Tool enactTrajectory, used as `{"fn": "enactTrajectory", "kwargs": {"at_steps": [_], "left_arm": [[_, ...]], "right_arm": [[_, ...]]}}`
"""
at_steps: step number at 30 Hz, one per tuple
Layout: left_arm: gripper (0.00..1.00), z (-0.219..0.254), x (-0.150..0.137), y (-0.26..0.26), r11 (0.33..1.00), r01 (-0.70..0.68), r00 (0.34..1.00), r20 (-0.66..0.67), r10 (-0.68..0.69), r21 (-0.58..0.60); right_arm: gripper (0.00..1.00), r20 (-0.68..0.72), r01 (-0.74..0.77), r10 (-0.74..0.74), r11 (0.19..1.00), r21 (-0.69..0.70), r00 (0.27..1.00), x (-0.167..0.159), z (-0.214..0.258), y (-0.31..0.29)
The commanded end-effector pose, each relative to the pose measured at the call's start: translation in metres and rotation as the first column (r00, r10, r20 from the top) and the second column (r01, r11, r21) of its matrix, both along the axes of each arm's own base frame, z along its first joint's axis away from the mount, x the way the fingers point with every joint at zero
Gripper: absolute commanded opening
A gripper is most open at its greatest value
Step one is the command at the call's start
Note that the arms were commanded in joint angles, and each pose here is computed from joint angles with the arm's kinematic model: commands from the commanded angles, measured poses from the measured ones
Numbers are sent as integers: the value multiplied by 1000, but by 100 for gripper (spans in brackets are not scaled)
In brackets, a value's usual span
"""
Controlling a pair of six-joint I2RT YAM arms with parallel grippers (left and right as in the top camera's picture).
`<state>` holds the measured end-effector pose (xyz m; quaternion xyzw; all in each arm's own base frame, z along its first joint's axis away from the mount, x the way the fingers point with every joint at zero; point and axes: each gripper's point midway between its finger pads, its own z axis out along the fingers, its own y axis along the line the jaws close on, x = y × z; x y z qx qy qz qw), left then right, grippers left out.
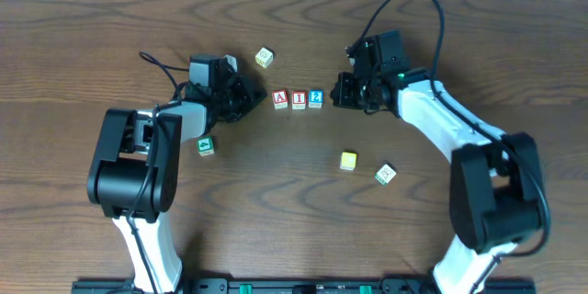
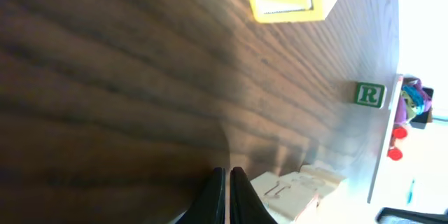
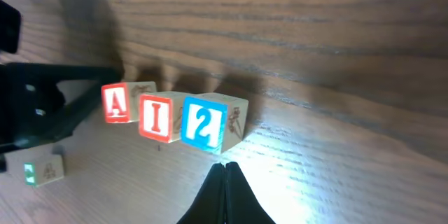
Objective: Spell out Ai2
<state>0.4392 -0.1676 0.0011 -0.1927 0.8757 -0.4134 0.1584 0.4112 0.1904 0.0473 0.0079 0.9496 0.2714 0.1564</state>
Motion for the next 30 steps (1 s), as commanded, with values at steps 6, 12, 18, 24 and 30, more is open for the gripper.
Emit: {"fn": "enactTrajectory", "kwargs": {"at_steps": [6, 12, 18, 24, 30], "left_arm": [[6, -7, 4, -5, 1000, 0, 999, -32, -1, -24], [6, -13, -8, -6, 999, 33, 997, -74, -35, -19], [6, -14, -11, -7, 999, 46, 996, -79, -48, -19], [6, -15, -14, -8, 998, 51, 994, -95, -53, -23], [6, -15, -15, -9, 998, 58, 994, -93, -60, -27]], "right_arm": [[1, -34, 29, -28, 1000, 13, 999, 4, -17, -14], [1, -69, 61, -59, 998, 27, 996, 8, -35, -20], [1, -92, 57, -52, 997, 49, 994, 7, -45, -15], [1, -97, 67, -60, 995, 70, 993, 10, -51, -12], [1, -89, 55, -47, 994, 90, 995, 11, -49, -6]]}}
